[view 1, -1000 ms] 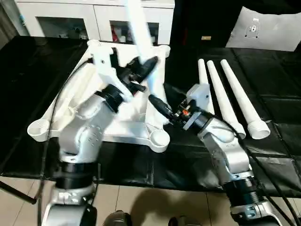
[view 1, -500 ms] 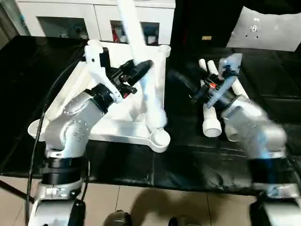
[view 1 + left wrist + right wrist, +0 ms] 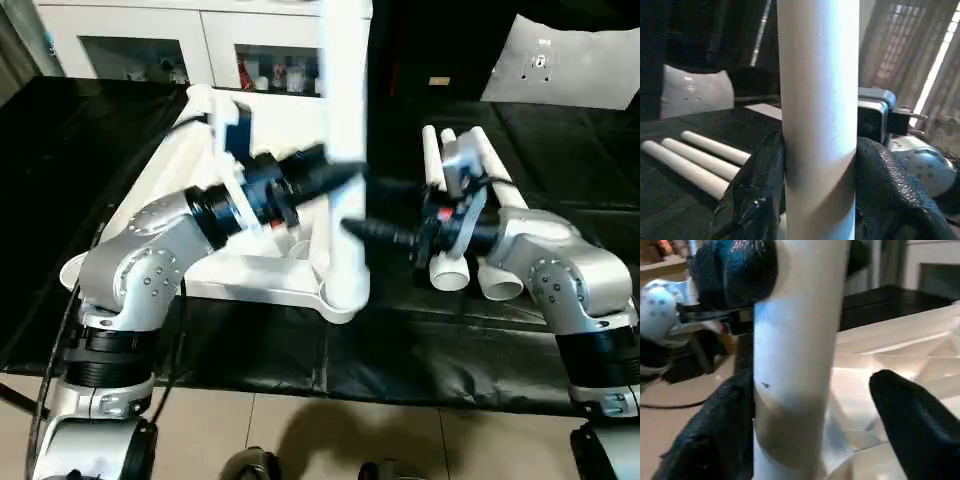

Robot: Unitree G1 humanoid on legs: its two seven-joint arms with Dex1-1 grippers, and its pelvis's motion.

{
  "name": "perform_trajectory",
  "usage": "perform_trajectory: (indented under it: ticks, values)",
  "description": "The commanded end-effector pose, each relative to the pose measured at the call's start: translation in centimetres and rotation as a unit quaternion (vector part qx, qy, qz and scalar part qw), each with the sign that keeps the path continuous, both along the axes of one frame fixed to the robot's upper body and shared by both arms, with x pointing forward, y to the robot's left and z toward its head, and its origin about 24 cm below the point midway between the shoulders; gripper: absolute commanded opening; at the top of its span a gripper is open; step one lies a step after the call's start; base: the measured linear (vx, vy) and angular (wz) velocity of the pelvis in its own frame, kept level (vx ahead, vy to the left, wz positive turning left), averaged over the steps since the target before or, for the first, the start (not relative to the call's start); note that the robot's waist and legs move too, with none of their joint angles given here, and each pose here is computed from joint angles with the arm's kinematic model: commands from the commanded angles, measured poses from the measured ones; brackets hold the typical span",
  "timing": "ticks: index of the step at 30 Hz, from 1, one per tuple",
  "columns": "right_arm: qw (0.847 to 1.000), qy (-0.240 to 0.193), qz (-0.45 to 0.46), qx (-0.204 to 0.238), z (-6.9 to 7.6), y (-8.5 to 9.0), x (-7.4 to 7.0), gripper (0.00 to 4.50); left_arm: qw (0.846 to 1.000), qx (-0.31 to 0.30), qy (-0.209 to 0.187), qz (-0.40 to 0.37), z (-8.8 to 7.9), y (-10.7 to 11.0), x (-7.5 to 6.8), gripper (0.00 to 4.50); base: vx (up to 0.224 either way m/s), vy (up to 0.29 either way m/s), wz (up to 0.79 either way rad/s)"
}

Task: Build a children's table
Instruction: Pick table leg

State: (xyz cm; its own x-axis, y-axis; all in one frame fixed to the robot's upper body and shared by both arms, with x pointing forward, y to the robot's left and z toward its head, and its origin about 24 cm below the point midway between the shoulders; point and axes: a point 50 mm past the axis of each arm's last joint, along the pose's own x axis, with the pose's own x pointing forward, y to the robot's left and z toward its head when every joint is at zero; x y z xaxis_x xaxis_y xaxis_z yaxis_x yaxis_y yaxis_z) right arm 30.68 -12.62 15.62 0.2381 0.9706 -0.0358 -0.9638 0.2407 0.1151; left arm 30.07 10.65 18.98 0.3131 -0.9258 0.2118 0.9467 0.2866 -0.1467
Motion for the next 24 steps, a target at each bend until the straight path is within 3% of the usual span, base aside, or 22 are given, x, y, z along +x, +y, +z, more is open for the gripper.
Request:
perform_trajectory:
  ticks: [1,4,9,14,16,24]
  values:
    - [1.000,-0.009,0.021,-0.018,0.5,0.3,-0.1,3.45,0.998,0.001,-0.037,-0.045,1.5,-1.0,-0.7,1.81,0.000,0.000,0.00]
    - [0.998,-0.007,0.044,-0.046,-0.1,0.4,-0.4,3.34,0.998,0.004,-0.043,-0.049,1.7,-1.1,-0.5,1.81,0.000,0.000,0.00]
    - [0.998,0.003,0.034,-0.060,-0.8,0.9,-0.1,2.70,0.997,-0.004,-0.053,-0.059,2.2,-1.5,-0.6,1.81,0.000,0.000,0.00]
    - [0.998,0.006,0.031,-0.061,-1.0,1.0,0.0,2.51,0.997,-0.004,-0.056,-0.058,2.3,-1.5,-0.5,1.81,0.000,0.000,0.00]
    - [0.998,0.007,0.030,-0.060,-1.0,1.0,0.0,2.17,0.997,0.001,-0.057,-0.055,2.2,-1.3,-0.4,1.81,0.000,0.000,0.00]
    - [0.999,0.009,0.025,-0.045,-1.0,1.2,0.0,1.89,0.998,0.006,-0.057,-0.039,2.0,-1.2,-0.1,1.81,0.000,0.000,0.00]
